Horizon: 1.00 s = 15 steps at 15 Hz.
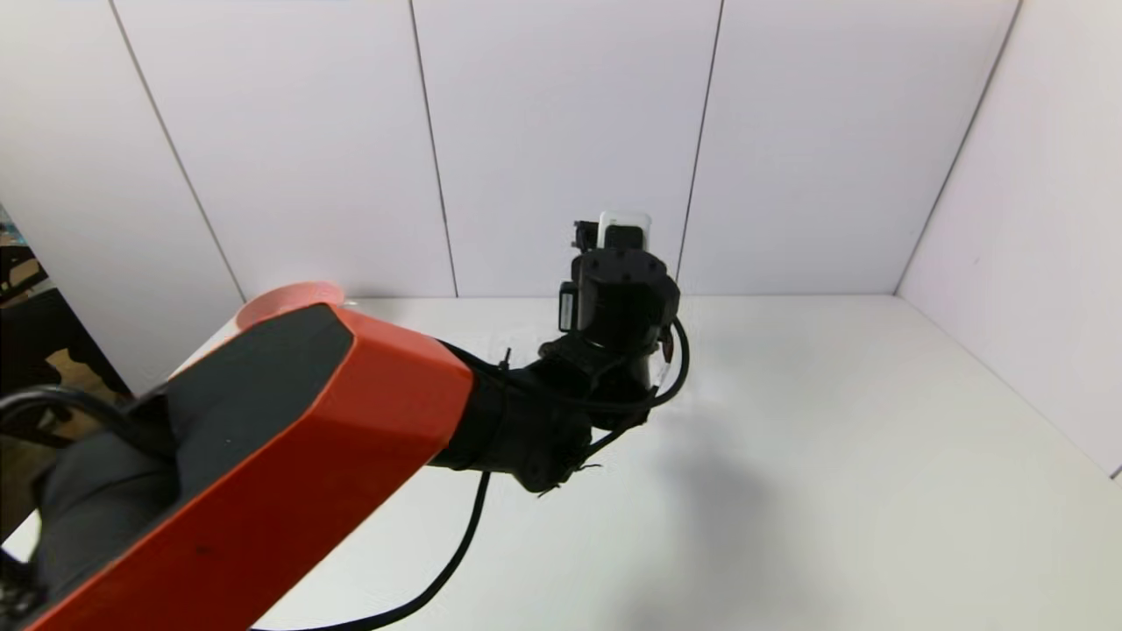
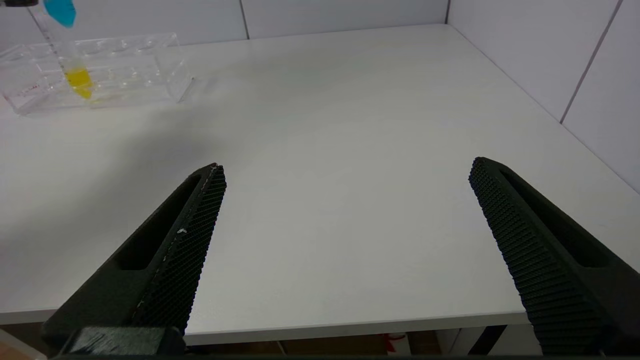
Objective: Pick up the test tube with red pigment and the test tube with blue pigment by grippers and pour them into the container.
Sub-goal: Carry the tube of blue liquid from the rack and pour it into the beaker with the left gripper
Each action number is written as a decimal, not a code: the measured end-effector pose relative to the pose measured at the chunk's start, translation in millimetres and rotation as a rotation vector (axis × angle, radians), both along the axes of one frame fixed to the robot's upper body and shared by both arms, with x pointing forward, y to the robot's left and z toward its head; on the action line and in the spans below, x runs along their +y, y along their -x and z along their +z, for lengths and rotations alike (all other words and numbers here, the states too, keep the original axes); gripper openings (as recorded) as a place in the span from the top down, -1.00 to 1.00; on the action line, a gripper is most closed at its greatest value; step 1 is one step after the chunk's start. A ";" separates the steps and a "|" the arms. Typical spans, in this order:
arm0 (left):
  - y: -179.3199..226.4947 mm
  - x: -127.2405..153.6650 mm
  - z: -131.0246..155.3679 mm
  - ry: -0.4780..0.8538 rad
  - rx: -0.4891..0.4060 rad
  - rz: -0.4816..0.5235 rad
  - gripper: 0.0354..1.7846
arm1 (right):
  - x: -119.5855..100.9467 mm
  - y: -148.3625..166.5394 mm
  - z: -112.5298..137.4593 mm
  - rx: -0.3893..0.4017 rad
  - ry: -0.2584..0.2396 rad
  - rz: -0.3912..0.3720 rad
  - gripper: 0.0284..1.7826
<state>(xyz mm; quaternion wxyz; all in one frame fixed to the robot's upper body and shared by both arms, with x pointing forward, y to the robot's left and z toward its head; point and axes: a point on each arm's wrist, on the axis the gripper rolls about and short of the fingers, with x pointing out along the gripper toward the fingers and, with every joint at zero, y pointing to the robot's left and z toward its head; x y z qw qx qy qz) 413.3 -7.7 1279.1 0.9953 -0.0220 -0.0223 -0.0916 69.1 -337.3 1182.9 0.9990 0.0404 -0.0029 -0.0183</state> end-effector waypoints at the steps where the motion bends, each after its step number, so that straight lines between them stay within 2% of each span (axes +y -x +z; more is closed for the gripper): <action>1: 5.8 13.5 4.0 -0.014 0.015 -0.048 0.53 | 0.0 0.0 0.0 0.000 0.000 0.000 -0.99; 4: 17.5 65.1 15.6 -0.041 0.054 -0.171 0.53 | 0.0 0.0 0.0 0.000 0.000 0.000 -0.99; 6: 22.4 111.5 23.8 -0.050 0.074 -0.239 0.53 | 0.0 0.0 0.0 0.000 0.000 0.000 -0.99; 15: 37.1 340.2 47.2 -0.043 0.112 -0.363 0.53 | 0.0 0.0 0.0 0.000 0.000 0.000 -0.99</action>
